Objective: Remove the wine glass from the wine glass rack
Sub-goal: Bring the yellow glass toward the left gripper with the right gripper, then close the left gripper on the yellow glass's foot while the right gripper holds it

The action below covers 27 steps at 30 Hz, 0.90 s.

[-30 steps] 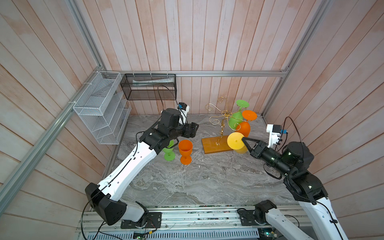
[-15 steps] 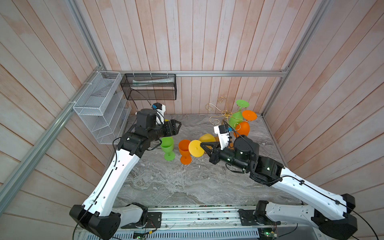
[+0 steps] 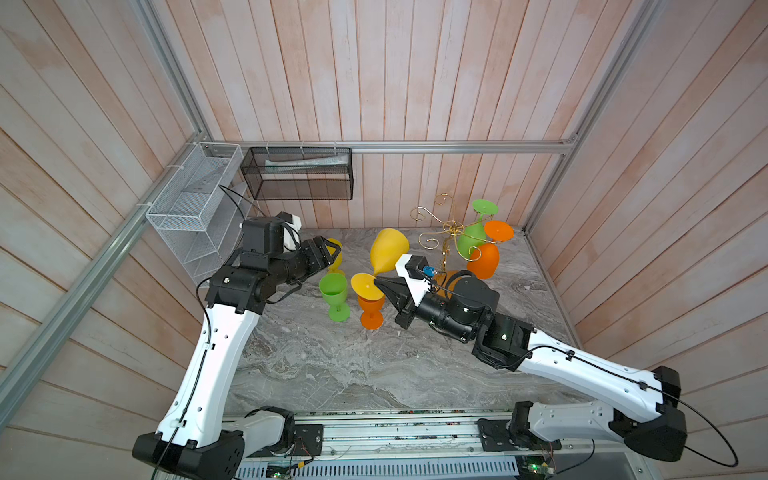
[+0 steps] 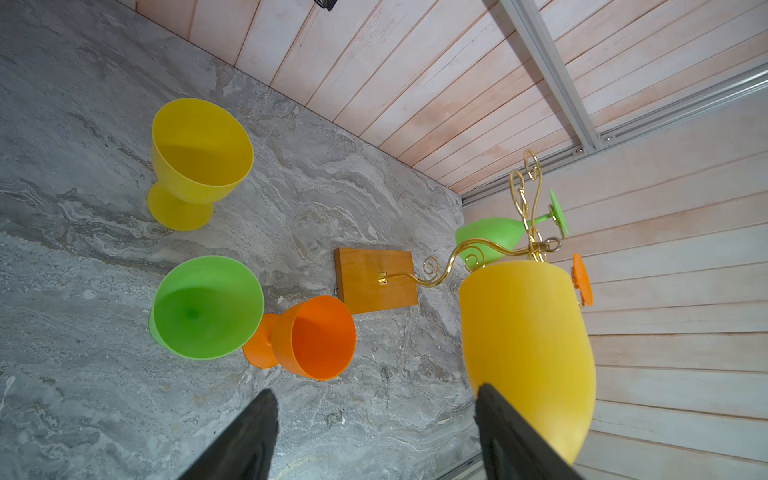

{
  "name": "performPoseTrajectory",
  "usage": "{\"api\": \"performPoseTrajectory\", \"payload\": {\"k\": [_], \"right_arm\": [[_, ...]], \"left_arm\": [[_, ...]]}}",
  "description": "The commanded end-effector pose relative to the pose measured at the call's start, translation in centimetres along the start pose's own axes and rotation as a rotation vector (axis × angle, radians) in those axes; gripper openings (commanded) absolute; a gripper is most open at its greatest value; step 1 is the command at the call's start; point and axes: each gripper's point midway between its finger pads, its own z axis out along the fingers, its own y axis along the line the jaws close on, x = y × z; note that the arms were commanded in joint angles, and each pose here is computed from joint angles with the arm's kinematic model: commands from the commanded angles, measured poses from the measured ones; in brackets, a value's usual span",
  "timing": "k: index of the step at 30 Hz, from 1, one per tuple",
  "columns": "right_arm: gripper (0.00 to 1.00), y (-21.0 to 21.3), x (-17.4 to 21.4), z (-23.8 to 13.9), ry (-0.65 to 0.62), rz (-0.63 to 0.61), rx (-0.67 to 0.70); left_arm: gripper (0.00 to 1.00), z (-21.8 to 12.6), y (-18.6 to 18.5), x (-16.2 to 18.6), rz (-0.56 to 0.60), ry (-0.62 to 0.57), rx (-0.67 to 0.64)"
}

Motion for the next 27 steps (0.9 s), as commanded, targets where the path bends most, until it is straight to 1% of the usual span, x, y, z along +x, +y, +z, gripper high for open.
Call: {"api": "performPoseTrajectory", "payload": {"k": [1, 6, 11, 14, 18, 22, 27], "right_arm": [[0.0, 0.0, -1.2, 0.2, -0.103, -0.21, 0.014], [0.0, -0.2, 0.2, 1.0, -0.11, -0.361, 0.045], [0.0, -0.8, 2.2, 1.9, -0.077, -0.509, 0.087], [0.0, -1.1, 2.5, 2.0, -0.089, -0.561, 0.117], [0.0, -1.5, 3.0, 2.8, -0.069, -0.64, 0.148], [0.0, -2.0, 3.2, 3.5, -0.065, -0.689, 0.184], [0.0, -2.4, 4.0, 4.5, -0.044, -0.75, 0.208]], "left_arm": [[0.76, -0.4, 0.4, 0.6, -0.116, 0.051, -0.029], [0.75, 0.1, 0.7, 0.7, -0.204, 0.086, -0.054], [0.73, 0.6, 0.3, 1.0, -0.304, 0.111, -0.015], [0.7, 0.7, 0.0, 0.9, -0.347, 0.108, 0.017], [0.67, 1.2, -0.5, 1.6, -0.401, 0.137, 0.08], [0.65, 1.7, -0.6, 2.3, -0.44, 0.182, 0.103], [0.63, 1.7, -1.4, 2.5, -0.471, 0.202, 0.156]]}}
